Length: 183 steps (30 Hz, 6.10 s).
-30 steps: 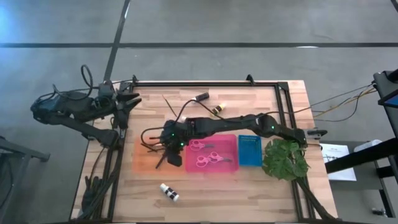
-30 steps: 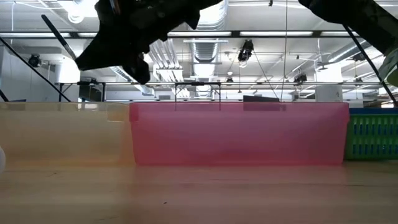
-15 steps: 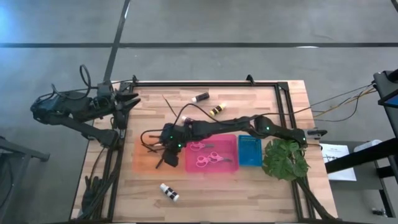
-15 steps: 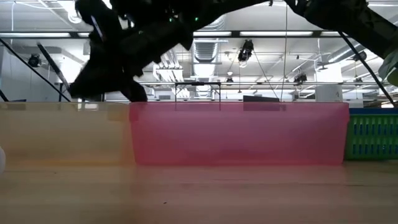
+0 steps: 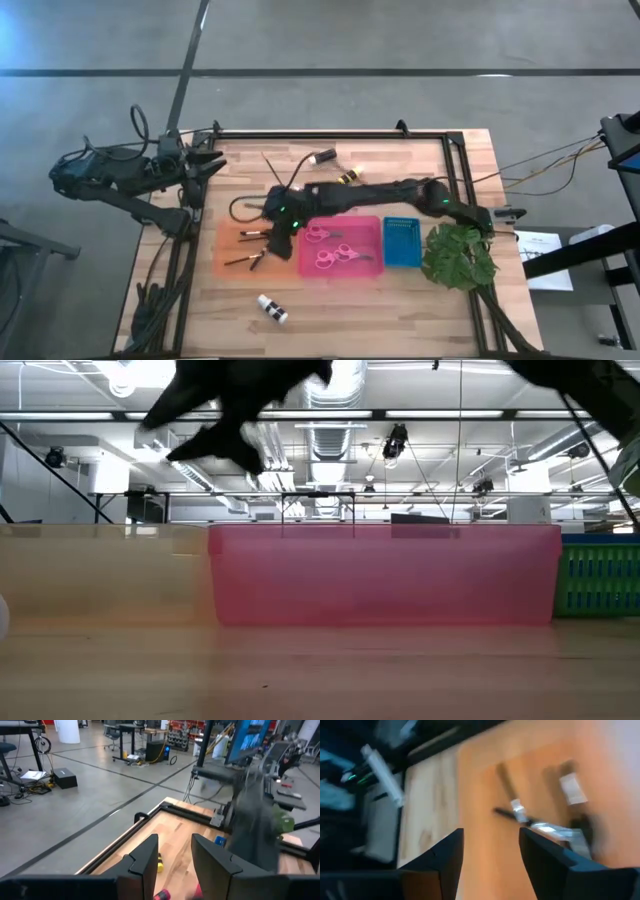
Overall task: Pick & Place Paint Supplies
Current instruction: Put the gold paintbrush into the orange bin, then put the pink paint bottle into the blue bin
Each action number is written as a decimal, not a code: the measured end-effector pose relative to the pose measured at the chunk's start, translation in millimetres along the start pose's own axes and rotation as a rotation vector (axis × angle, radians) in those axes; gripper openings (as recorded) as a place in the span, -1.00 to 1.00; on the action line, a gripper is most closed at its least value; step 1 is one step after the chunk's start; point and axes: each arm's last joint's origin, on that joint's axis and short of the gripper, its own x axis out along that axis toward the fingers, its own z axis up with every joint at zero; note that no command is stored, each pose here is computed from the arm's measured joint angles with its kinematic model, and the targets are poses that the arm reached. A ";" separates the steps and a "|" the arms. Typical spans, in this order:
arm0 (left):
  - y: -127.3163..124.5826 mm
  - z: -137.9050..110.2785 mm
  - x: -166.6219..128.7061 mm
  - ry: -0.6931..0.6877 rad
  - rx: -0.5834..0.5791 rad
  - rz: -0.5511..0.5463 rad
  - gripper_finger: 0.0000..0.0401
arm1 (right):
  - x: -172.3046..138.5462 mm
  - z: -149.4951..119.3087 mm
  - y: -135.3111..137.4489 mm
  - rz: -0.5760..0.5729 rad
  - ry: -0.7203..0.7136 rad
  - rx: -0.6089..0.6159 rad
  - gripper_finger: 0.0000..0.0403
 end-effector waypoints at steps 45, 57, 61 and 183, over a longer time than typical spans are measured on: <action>200.5 -140.9 245.9 0.751 -1.154 1.004 -0.37 | -267.5 -94.0 25.3 -0.374 -0.428 0.164 -0.07; 197.5 -179.4 247.4 0.592 -1.375 1.056 -0.37 | -273.8 -96.9 26.4 -0.371 -0.437 0.138 -0.07; 198.7 -178.3 248.3 0.553 -1.386 1.076 -0.38 | -273.0 -97.6 25.9 -0.372 -0.429 0.134 -0.07; -22.6 -150.0 192.3 1.295 -0.142 -0.468 -0.12 | -272.1 -97.2 27.9 -0.343 -0.466 0.201 -0.07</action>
